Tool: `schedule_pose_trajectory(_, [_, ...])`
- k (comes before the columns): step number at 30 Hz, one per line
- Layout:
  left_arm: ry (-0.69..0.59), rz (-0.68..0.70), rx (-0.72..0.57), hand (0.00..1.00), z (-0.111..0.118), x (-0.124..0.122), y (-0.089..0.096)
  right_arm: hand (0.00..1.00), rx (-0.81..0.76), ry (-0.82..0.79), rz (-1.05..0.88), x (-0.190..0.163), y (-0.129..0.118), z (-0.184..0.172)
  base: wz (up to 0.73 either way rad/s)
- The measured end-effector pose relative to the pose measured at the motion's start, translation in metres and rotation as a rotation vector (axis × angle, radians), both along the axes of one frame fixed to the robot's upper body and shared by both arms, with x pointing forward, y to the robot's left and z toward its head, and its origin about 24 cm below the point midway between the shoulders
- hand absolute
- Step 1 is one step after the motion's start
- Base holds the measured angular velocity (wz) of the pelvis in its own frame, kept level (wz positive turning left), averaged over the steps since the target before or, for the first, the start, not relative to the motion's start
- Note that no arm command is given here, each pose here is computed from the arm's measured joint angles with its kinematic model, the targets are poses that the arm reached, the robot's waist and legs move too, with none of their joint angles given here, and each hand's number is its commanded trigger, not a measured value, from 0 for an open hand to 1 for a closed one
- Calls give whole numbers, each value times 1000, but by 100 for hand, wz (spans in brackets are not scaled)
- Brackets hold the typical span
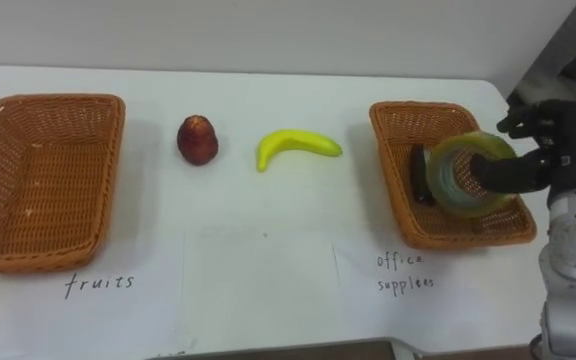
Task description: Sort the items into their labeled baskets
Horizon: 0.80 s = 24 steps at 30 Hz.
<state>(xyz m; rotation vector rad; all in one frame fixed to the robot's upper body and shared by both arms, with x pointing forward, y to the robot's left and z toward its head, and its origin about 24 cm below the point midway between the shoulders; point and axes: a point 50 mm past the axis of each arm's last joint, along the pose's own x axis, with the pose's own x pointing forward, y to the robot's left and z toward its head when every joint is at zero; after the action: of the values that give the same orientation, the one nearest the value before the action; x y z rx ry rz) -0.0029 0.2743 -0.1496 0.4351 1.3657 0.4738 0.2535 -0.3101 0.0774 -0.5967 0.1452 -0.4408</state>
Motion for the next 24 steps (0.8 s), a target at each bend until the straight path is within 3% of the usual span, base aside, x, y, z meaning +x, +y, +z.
schedule_pose_trajectory(24, [-8, -6, -4, 0, 0, 2, 0, 0, -8, -10, 8, 0, 0, 1, 0])
